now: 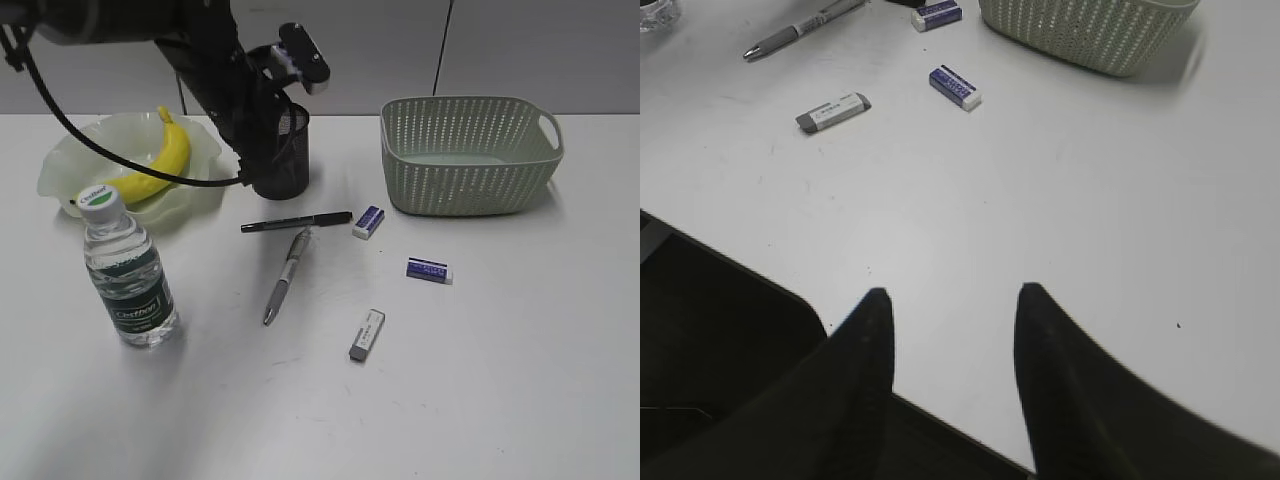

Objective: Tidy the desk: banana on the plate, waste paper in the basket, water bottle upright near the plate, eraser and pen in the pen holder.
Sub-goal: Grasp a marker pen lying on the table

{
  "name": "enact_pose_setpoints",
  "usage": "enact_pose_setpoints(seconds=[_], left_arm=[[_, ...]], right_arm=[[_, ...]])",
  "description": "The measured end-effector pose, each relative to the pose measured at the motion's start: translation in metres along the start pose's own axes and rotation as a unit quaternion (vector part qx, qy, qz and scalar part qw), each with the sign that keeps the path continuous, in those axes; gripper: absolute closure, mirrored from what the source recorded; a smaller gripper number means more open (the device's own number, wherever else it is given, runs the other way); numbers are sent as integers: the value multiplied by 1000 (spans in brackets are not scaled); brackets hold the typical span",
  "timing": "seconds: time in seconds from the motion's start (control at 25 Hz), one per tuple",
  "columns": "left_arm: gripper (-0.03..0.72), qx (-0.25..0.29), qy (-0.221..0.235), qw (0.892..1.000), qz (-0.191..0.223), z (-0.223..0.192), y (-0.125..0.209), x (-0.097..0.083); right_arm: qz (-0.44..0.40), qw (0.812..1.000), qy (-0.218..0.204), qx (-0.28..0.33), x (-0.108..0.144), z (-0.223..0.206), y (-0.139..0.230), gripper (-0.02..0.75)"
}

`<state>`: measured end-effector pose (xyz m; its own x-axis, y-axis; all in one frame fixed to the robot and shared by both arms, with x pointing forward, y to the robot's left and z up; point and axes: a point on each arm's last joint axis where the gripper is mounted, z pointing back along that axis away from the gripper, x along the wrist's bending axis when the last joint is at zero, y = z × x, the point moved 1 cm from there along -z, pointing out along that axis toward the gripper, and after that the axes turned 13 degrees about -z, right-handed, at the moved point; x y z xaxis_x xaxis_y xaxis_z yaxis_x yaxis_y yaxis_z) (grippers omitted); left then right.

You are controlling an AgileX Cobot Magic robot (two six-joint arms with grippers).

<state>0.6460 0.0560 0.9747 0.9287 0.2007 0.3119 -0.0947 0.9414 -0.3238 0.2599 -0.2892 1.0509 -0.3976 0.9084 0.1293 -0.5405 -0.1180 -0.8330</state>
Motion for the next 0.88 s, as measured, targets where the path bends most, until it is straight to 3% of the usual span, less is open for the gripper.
enact_pose_setpoints(seconds=[0.2,0.64,0.88], left_arm=[[221,26,-5,999,-42,-35,1,-8],[221,50,11,997,-55,-81,14,-18],[221,45,-12,996,-71,-86,13,-14]], right_arm=[[0,1000,0,0,0,0,0,407],[0,1000,0,0,0,0,0,407],[0,1000,0,0,0,0,0,407]])
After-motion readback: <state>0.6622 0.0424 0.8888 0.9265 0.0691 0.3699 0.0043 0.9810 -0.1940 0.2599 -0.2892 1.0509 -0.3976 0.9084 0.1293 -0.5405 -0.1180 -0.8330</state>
